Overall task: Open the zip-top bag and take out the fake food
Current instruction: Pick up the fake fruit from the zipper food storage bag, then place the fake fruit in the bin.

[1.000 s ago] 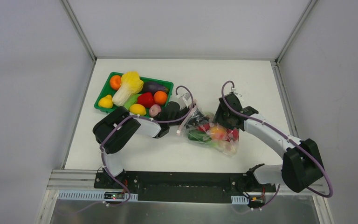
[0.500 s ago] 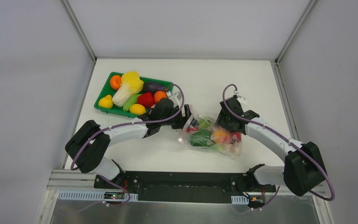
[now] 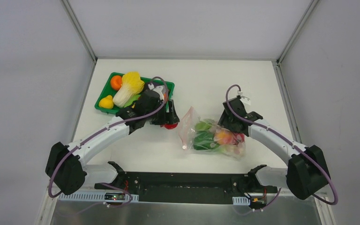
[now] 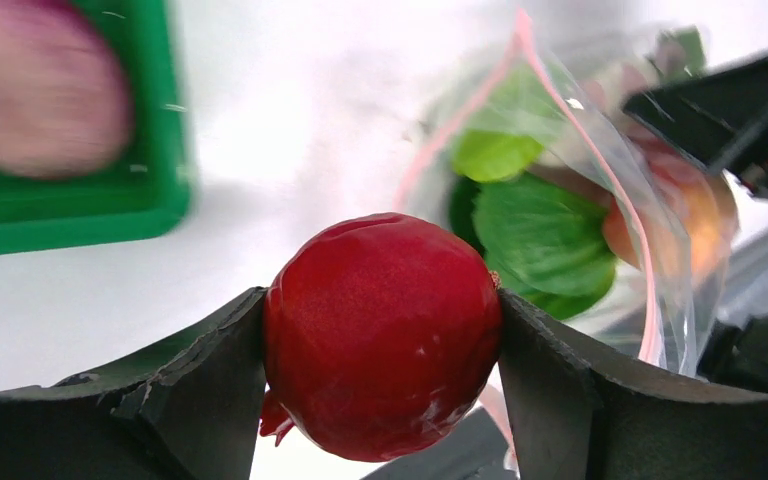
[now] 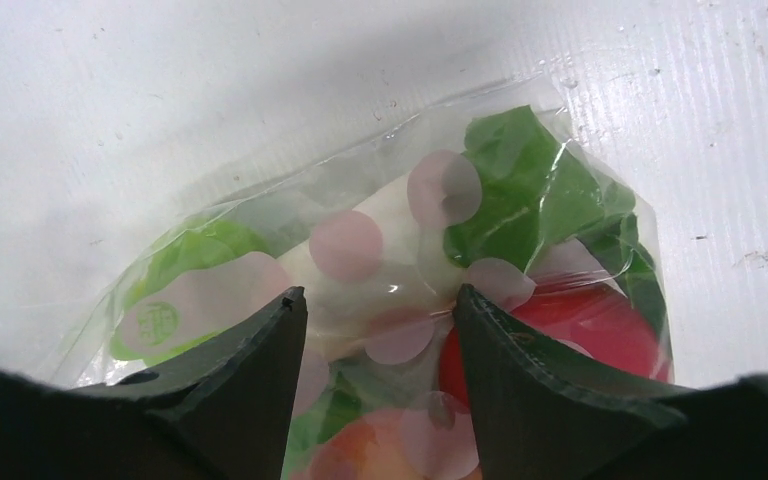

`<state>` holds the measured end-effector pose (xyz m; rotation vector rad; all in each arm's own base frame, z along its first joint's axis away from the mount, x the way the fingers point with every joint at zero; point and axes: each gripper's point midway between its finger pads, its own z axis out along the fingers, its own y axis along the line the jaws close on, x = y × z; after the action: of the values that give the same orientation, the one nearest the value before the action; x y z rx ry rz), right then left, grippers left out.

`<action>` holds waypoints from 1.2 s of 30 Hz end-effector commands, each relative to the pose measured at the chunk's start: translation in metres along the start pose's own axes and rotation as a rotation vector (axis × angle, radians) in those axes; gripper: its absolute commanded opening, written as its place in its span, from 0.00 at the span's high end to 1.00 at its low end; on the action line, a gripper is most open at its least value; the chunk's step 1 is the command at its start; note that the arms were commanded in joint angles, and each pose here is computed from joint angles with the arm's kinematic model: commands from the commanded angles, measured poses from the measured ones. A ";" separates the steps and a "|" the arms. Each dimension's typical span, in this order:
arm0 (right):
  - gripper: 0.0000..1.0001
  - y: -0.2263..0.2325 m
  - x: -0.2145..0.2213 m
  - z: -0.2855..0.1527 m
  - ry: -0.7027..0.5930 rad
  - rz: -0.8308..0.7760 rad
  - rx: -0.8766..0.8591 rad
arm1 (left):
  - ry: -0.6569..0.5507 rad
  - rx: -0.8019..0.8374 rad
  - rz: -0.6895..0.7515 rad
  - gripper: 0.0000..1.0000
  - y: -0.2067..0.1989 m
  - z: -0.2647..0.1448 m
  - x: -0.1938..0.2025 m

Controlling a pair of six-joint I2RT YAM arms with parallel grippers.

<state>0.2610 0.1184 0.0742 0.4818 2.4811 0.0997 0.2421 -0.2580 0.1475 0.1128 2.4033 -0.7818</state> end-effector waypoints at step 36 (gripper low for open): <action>0.23 -0.001 -0.066 -0.095 -0.271 0.081 -0.182 | -0.035 -0.628 -0.116 0.01 0.225 -0.028 -0.140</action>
<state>0.2579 0.0995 0.1802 0.4749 2.1777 0.2585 0.4004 -0.0459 0.1094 -0.3182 2.5600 -0.0600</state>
